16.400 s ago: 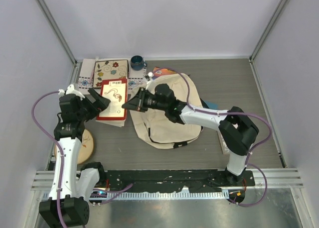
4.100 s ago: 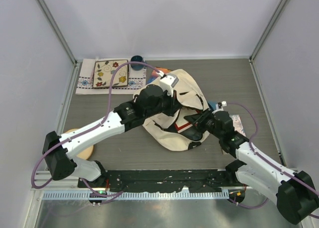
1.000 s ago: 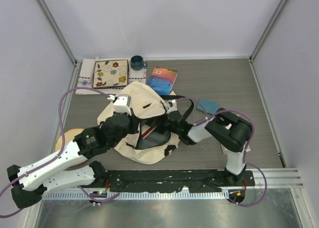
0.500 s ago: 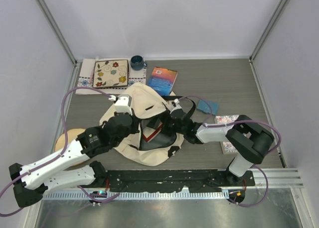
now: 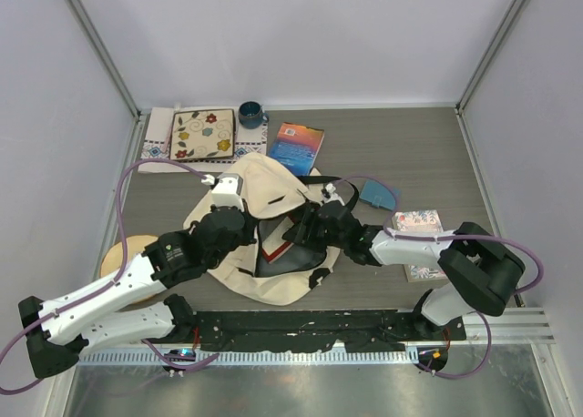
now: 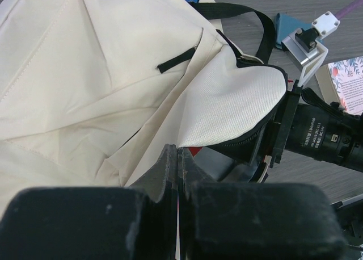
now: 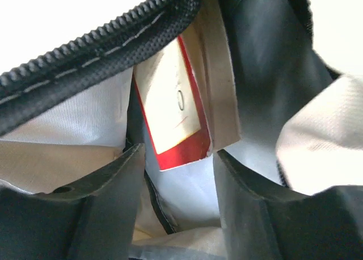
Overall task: Pack the student bag
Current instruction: Place the book in the student bag, then pick up the book from the center of the board.
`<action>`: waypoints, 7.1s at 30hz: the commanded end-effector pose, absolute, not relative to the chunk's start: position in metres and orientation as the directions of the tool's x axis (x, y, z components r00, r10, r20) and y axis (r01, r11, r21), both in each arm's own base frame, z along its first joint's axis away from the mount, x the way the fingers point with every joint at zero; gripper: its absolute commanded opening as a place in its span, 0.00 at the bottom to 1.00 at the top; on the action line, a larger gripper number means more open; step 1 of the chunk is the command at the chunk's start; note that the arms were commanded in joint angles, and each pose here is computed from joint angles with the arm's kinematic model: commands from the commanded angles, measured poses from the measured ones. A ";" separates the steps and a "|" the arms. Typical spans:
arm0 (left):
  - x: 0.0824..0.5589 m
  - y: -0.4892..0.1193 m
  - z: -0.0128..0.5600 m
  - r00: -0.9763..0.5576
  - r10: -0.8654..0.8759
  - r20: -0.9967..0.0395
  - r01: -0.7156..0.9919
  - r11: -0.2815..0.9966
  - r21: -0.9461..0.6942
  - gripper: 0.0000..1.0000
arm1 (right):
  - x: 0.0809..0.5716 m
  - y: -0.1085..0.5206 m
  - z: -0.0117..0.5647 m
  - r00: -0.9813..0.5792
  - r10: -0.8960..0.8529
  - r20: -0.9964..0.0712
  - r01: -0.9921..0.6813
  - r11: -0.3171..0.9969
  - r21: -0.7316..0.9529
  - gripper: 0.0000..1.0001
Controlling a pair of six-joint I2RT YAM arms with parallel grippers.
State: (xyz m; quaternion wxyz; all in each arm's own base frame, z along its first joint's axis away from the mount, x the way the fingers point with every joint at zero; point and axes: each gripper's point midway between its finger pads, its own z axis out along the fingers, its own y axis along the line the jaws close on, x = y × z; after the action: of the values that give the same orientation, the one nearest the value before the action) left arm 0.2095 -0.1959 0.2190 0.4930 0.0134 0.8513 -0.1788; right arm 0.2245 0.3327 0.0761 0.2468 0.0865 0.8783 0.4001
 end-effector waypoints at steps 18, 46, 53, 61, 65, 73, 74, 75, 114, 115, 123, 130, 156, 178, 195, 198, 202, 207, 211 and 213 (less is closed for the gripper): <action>0.222 -0.149 0.252 -0.417 -0.117 -0.901 0.084 0.982 -0.167 0.00 | 0.257 0.402 0.113 -0.849 0.316 -0.423 -0.241 0.482 0.843 0.47; 0.226 -0.182 0.237 -0.481 -0.012 -0.877 0.252 0.956 -0.151 0.11 | 0.257 0.227 0.190 -0.480 0.554 -0.680 -0.136 0.719 0.682 0.95; 0.207 -0.218 0.336 -0.354 -0.141 -0.925 0.504 0.804 -0.315 1.00 | 0.312 0.170 0.185 -0.478 0.570 -0.668 0.032 0.771 0.636 0.97; 0.289 -0.233 0.351 -0.338 -0.086 -0.937 0.442 0.865 -0.238 0.99 | 0.375 0.174 0.186 -0.503 0.546 -0.670 0.009 0.779 0.627 0.97; 0.364 -0.243 0.318 -0.428 -0.154 -0.890 0.421 0.838 -0.347 1.00 | 0.406 0.184 0.177 -0.533 0.566 -0.629 0.009 0.747 0.665 0.97; 0.457 -0.260 0.264 -0.559 -0.157 -0.814 0.397 0.811 -0.429 0.97 | 0.458 0.216 0.161 -0.597 0.560 -0.574 -0.046 0.690 0.722 0.89; 0.464 -0.259 0.259 -0.565 -0.163 -0.809 0.388 0.813 -0.434 0.97 | 0.463 0.218 0.160 -0.600 0.562 -0.570 -0.048 0.685 0.727 0.88; 0.470 -0.260 0.249 -0.582 -0.160 -0.797 0.380 0.813 -0.441 0.97 | 0.467 0.221 0.148 -0.615 0.557 -0.558 -0.038 0.686 0.726 0.88; 0.542 -0.306 0.107 -0.820 -0.131 -0.557 0.330 0.688 -0.647 0.73 | 0.523 0.271 0.095 -0.710 0.528 -0.466 -0.102 0.577 0.810 0.52; 0.541 -0.306 0.107 -0.822 -0.132 -0.554 0.329 0.684 -0.651 0.72 | 0.524 0.271 0.099 -0.706 0.530 -0.469 -0.115 0.568 0.815 0.48; 0.541 -0.312 0.113 -0.822 -0.135 -0.553 0.343 0.657 -0.671 0.62 | 0.521 0.279 0.096 -0.729 0.538 -0.423 -0.125 0.503 0.855 0.41; 0.539 -0.320 0.117 -0.823 -0.132 -0.553 0.364 0.624 -0.691 0.54 | 0.521 0.280 0.090 -0.739 0.526 -0.421 -0.122 0.510 0.851 0.43; 0.533 -0.326 0.117 -0.832 -0.143 -0.536 0.357 0.602 -0.714 0.45 | 0.517 0.285 0.096 -0.751 0.520 -0.408 -0.153 0.463 0.873 0.28; 0.484 -0.270 0.287 -0.588 -0.260 -0.766 0.465 0.666 -0.583 0.93 | 0.503 0.211 0.275 -0.478 0.681 -0.555 -0.396 0.397 0.828 0.01; 0.366 -0.233 0.306 -0.566 -0.362 -0.741 0.459 0.608 -0.648 0.97 | 0.377 0.219 0.361 -0.552 0.614 -0.564 -0.574 0.210 0.791 0.01; 0.352 -0.231 0.307 -0.561 -0.394 -0.728 0.466 0.576 -0.672 0.97 | 0.362 0.224 0.346 -0.608 0.578 -0.544 -0.552 0.184 0.813 0.01; 0.340 -0.231 0.287 -0.593 -0.408 -0.694 0.445 0.553 -0.705 0.98 | 0.345 0.231 0.306 -0.671 0.548 -0.500 -0.491 0.177 0.853 0.01; 0.333 -0.242 0.247 -0.657 -0.444 -0.609 0.400 0.479 -0.781 0.98 | 0.328 0.236 0.286 -0.714 0.549 -0.434 -0.465 0.092 0.880 0.01; 0.328 -0.253 0.215 -0.709 -0.417 -0.569 0.360 0.479 -0.800 0.97 | 0.318 0.240 0.265 -0.758 0.546 -0.356 -0.410 0.025 0.912 0.01; 0.325 -0.256 0.202 -0.721 -0.411 -0.557 0.341 0.490 -0.802 0.96 | 0.314 0.242 0.261 -0.775 0.543 -0.323 -0.397 -0.021 0.917 0.01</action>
State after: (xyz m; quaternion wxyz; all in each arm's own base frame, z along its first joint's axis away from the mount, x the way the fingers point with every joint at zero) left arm 0.3262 -0.2421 0.1886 0.3551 -0.0384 0.8034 -0.4764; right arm 0.3289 0.2353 0.1831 0.2738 0.1389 0.7212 0.6209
